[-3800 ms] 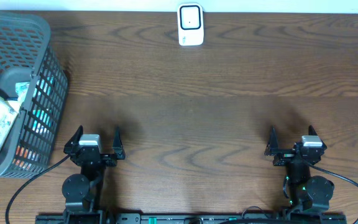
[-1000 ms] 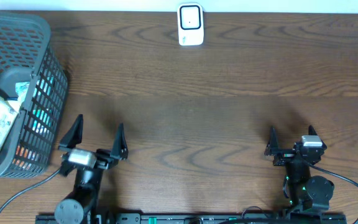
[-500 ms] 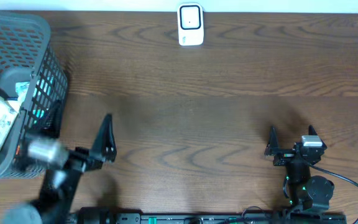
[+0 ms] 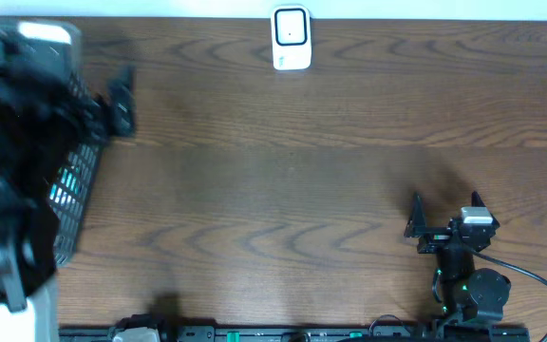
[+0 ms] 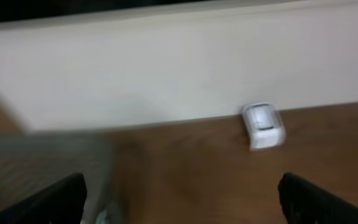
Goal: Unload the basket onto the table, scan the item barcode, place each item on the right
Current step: 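Reach the left gripper into the grey basket toward a packet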
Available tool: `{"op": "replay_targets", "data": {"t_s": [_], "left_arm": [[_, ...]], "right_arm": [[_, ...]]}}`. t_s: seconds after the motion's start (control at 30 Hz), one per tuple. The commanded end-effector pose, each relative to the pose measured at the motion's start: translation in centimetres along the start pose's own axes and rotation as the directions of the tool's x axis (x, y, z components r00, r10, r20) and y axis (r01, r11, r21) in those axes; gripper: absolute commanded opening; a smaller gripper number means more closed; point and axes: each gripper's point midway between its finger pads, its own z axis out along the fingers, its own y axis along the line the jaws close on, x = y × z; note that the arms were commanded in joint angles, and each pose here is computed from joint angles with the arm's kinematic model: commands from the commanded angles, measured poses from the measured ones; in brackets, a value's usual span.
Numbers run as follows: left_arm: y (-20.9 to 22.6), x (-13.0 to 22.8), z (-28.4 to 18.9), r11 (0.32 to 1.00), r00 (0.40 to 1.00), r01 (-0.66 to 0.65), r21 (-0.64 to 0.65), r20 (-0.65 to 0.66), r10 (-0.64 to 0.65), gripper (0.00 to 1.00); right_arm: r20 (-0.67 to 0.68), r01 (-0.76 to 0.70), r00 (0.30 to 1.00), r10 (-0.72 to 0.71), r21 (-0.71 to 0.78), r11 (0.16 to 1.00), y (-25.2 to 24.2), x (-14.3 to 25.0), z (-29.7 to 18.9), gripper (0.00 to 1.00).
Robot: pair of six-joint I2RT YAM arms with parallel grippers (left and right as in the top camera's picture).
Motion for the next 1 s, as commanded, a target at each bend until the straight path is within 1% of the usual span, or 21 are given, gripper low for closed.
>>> {"op": "replay_targets", "data": {"t_s": [0.0, 0.07, 0.13, 0.3, 0.33, 0.4, 0.43, 0.47, 0.6, 0.63, 0.73, 0.83, 0.93, 0.97], "left_arm": [[7.1, -0.5, 1.2, 0.972, 0.984, 0.129, -0.196, -0.093, -0.149, 0.98], [10.2, 0.9, 1.9, 0.945, 0.955, 0.206, -0.256, -0.160, -0.251, 0.98], [13.6, 2.9, 2.9, 0.914, 0.920, 0.251, -0.320, -0.215, -0.328, 0.98], [19.9, 8.1, 4.2, 0.837, 0.833, 0.316, -0.447, -0.292, -0.470, 0.97], [21.2, 9.4, 4.3, 0.824, 0.815, 0.310, -0.473, -0.314, -0.487, 0.98], [22.8, 11.6, 4.1, 0.810, 0.787, 0.255, -0.528, -0.373, -0.491, 0.98], [23.8, 13.4, 3.9, 0.794, 0.754, 0.206, -0.572, -0.425, -0.502, 0.97], [24.8, 15.5, 3.6, 0.771, 0.707, 0.152, -0.619, -0.477, -0.523, 0.98], [26.9, 21.3, 3.5, 0.719, 0.584, 0.017, -0.695, -0.577, -0.571, 0.98], [27.5, 23.2, 3.4, 0.703, 0.546, -0.037, -0.711, -0.603, -0.581, 0.98], [27.6, 26.9, 4.1, 0.708, 0.480, -0.078, -0.701, -0.649, -0.590, 0.97], [27.4, 29.9, 5.0, 0.758, 0.437, -0.112, -0.643, -0.716, -0.544, 0.98], [27.5, 31.8, 5.8, 0.804, 0.428, -0.151, -0.575, -0.771, -0.472, 0.98], [27.6, 32.1, 6.1, 0.805, 0.433, -0.154, -0.573, -0.771, -0.467, 0.98]], "right_arm": [[-0.001, -0.011, 1.000, 0.011, 0.009, 1.000, -0.2, 0.1, 0.0, 0.99], [-0.001, -0.011, 1.000, 0.011, 0.009, 1.000, -0.2, 0.1, 0.0, 0.99], [-0.001, -0.011, 1.000, 0.011, 0.009, 1.000, -0.2, 0.1, 0.0, 0.99], [-0.001, -0.012, 1.000, 0.012, 0.009, 1.000, -0.2, 0.1, 0.0, 0.99], [-0.001, -0.011, 1.000, 0.011, 0.009, 1.000, -0.2, 0.1, 0.0, 0.99], [-0.001, -0.011, 1.000, 0.011, 0.009, 1.000, -0.2, 0.1, 0.0, 0.99], [-0.001, -0.012, 1.000, 0.012, 0.009, 1.000, -0.2, 0.1, 0.0, 0.99], [-0.001, -0.012, 1.000, 0.012, 0.009, 1.000, -0.2, 0.1, 0.0, 0.99], [-0.001, -0.012, 1.000, 0.012, 0.009, 1.000, -0.2, 0.1, 0.0, 0.99], [-0.001, -0.011, 1.000, 0.011, 0.009, 1.000, -0.2, 0.1, 0.0, 0.99], [-0.001, -0.011, 1.000, 0.011, 0.009, 1.000, -0.2, 0.1, 0.0, 0.99], [-0.001, -0.011, 1.000, 0.011, 0.009, 1.000, -0.2, 0.1, 0.0, 0.99], [-0.001, -0.011, 1.000, 0.011, 0.009, 1.000, -0.2, 0.1, 0.0, 0.99], [-0.001, -0.012, 1.000, 0.012, 0.009, 1.000, -0.2, 0.1, 0.0, 0.99]]}}
